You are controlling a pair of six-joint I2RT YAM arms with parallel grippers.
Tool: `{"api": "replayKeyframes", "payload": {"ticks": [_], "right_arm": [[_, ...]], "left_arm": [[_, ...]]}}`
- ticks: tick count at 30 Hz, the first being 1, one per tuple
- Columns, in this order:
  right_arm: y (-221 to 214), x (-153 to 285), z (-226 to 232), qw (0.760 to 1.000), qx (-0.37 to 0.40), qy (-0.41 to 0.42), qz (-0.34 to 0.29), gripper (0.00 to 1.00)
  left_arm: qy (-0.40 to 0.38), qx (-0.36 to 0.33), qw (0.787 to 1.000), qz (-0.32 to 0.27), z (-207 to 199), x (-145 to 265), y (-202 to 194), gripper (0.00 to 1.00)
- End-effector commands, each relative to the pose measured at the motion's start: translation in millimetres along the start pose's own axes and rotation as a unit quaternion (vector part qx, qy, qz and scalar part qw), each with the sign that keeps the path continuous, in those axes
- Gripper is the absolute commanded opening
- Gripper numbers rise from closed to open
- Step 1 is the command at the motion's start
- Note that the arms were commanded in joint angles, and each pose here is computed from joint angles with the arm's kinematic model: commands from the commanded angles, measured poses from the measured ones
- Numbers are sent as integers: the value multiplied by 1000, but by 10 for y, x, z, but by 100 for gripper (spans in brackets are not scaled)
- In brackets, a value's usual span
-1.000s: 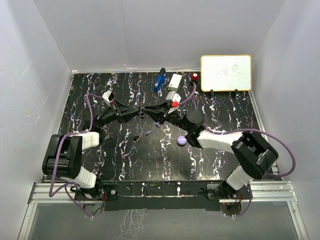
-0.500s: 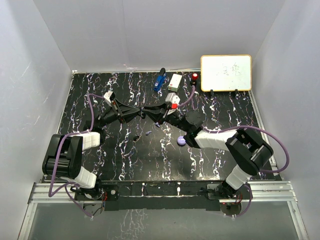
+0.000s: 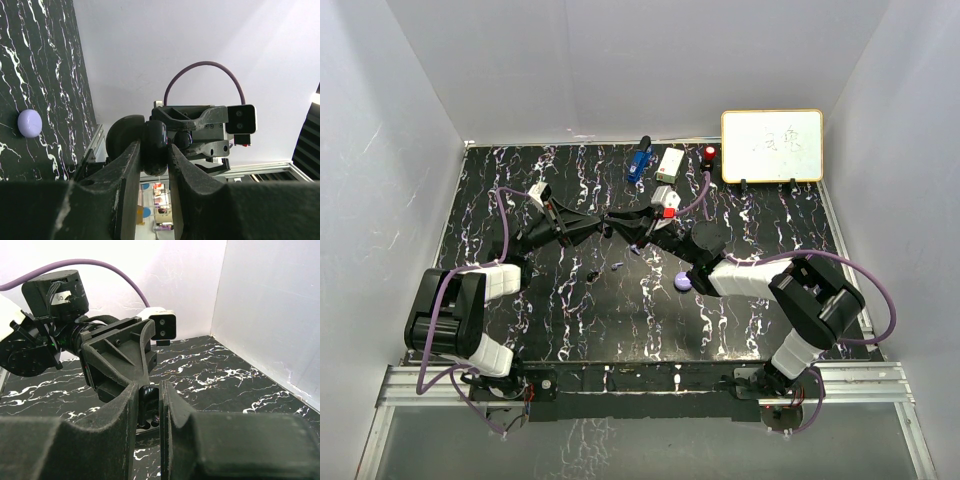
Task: Insert the wireless bluetooth earbuds into the charging case
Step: Place the earbud in the charging case.
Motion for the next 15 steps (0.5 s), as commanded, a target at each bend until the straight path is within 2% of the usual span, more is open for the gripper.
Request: {"api": "replayKeyframes", "payload": {"ticks": [1, 15], "right_arm": [[159, -86, -98, 999, 28, -20, -42, 0], [122, -103, -109, 998, 30, -21, -41, 0]], "left_arm": [[-18, -30, 999, 9, -141, 4, -84, 0], [-17, -34, 999, 14, -161, 2, -117, 0]]}}
Point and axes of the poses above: each gripper's point midway between its finger pads, its own x axis back along the fingers, its own z axis along the line the jaws close on, y = z × x, the point moved 10 cm from there along x, back along the fingers, and after that the axes turned 11 degrees about x, right-handed, at the moved point
